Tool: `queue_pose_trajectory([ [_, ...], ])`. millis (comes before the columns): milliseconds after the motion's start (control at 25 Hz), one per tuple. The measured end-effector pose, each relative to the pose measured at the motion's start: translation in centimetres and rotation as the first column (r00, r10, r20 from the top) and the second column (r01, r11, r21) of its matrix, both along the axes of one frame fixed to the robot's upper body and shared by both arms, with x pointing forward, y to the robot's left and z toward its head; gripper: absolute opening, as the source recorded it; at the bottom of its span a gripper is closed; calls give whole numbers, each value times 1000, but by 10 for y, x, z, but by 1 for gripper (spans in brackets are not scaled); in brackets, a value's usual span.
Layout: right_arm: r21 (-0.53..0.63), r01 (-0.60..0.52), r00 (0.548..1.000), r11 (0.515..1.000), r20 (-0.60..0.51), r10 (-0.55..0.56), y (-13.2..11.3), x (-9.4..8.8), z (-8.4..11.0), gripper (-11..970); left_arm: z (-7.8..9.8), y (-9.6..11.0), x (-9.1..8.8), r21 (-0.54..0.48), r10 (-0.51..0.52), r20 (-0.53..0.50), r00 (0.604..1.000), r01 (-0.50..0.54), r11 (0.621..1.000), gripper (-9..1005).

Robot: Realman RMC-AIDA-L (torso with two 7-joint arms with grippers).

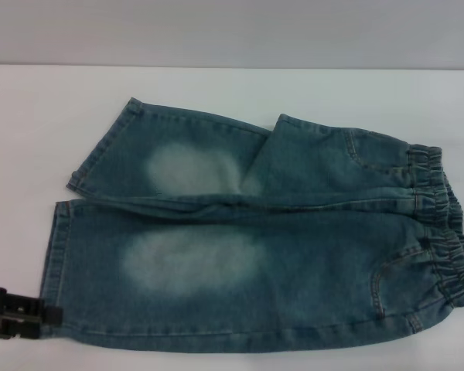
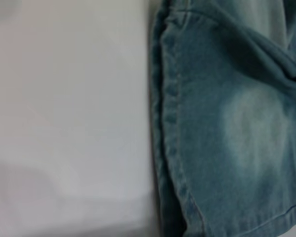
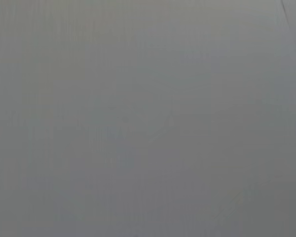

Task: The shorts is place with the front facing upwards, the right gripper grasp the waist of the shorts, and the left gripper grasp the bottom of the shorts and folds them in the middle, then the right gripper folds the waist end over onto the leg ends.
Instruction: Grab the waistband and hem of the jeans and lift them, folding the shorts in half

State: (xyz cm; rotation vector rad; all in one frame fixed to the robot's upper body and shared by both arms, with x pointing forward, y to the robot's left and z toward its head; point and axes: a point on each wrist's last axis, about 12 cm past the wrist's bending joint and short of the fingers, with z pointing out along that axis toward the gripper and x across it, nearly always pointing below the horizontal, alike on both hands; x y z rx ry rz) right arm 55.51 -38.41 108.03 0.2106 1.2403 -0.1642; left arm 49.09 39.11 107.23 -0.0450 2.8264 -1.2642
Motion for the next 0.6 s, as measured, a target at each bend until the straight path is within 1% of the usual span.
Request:
queue_pose_trajectory([
  [240,2,1,1000,1000,-5,-1,0,0,-1,651,3,-11,9,-26,-19,26,999,20,999,665],
  [600,7,5,1000,1000,-15,-5,-2,-1,-2,651,8,-18,18,-46,-24,59,998,27,999,664],
])
